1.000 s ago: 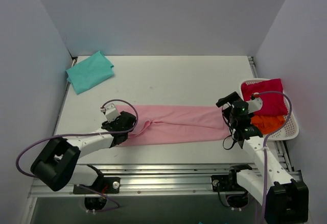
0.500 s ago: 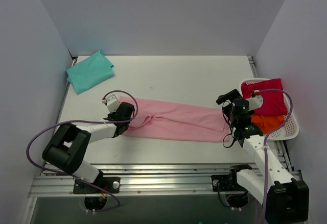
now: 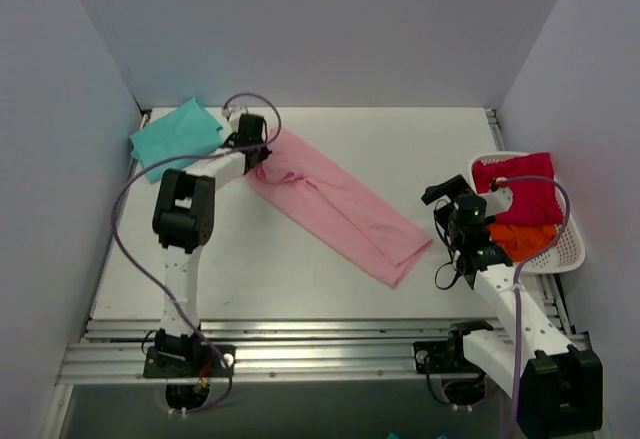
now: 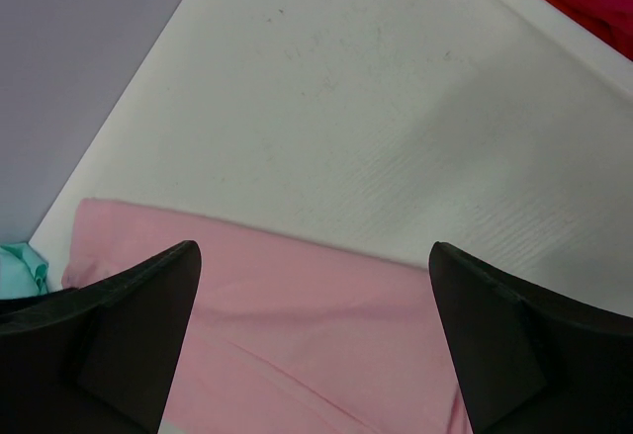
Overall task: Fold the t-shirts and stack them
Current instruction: Rotate the tshirt 90 degrees
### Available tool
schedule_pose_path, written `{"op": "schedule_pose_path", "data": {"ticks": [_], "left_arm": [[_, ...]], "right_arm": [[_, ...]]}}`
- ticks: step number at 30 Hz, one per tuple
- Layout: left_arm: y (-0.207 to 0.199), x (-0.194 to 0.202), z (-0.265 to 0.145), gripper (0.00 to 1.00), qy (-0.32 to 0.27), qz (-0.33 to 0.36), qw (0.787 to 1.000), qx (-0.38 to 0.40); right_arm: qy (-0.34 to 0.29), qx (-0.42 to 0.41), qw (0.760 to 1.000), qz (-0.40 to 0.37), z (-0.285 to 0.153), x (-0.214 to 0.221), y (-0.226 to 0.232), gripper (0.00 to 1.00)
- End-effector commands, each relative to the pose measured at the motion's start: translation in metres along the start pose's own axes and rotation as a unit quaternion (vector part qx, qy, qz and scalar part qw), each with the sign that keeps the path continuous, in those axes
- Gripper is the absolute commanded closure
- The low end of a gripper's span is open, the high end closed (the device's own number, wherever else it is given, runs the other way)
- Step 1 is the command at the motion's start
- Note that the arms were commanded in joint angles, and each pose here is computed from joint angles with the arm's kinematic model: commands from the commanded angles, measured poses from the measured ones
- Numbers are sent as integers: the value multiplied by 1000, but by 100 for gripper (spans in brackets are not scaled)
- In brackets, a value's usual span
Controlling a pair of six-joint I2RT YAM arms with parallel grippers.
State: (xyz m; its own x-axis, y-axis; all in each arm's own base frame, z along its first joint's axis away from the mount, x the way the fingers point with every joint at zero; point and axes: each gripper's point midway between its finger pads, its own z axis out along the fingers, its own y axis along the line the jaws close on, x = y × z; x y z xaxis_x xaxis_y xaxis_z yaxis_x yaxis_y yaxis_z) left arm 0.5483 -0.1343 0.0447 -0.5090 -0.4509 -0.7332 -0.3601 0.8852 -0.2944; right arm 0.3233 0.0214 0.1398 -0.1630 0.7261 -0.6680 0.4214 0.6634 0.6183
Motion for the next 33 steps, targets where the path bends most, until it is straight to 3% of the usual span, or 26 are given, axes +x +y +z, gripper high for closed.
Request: {"op": "schedule_pose_path", "data": {"ticks": [1,2,3,6,7,8,9,10,11,13,16,19,20,21,23,24,27,28,31,33], "left_arm": [[-48,-29,34,98,45,35,995,85],[-41,0,59,98,88,48,992,76],[-80,-44,56,98,46,49,990,125],[-117,-22,82,91,80,68,969,226],[-150,-65,61,51,33,66,957,280],[-144,-48,73,11,55,62,956,281],[-148,-60,68,6,43,61,955,286],[-146,-60,69,6,43,60,957,280],[-153,-96,51,6,1,56,957,285],[-147,-124,38,6,-38,50,961,268],[-126,-188,-13,6,-155,41,963,214],[-101,-216,-77,6,-212,43,965,146],[-97,-237,-120,6,-240,35,960,142],[-84,-210,-122,6,-220,44,967,121],[-68,-210,-162,6,-229,17,966,117],[-49,-171,-151,6,-191,26,976,102],[-38,-122,-176,6,-159,12,981,111],[-34,-71,-171,6,-117,29,985,124],[-32,3,-181,6,-63,7,985,160],[-52,51,-199,6,-31,6,983,183]], "right_arm": [[-21,-7,1000,4,0,-9,5,4],[-23,-8,1000,4,0,-10,6,4],[-24,-8,1000,4,0,-10,6,4],[-31,-6,1000,3,0,-13,6,4],[-33,-2,999,2,0,-13,5,4],[-33,-3,999,0,0,-14,5,4],[-36,-2,999,0,-1,-15,6,4],[-36,-2,999,-1,-1,-15,6,4],[-39,-3,999,-1,-2,-16,6,4],[-39,-2,999,-1,-1,-14,4,4],[-36,-5,999,-1,1,-11,5,4],[-32,-8,999,-2,4,-7,5,4],[-29,-5,1000,-3,5,-5,4,5],[-28,-6,1000,-3,6,-4,4,5],[-24,-6,1000,-5,7,-1,4,5],[-22,-7,1000,-6,7,1,5,5],[-19,-13,1000,-7,5,4,7,5],[-19,-15,1000,-8,4,5,8,5],[-19,-14,1000,-15,3,9,9,5],[-16,-14,1000,-18,4,11,11,5]]}}
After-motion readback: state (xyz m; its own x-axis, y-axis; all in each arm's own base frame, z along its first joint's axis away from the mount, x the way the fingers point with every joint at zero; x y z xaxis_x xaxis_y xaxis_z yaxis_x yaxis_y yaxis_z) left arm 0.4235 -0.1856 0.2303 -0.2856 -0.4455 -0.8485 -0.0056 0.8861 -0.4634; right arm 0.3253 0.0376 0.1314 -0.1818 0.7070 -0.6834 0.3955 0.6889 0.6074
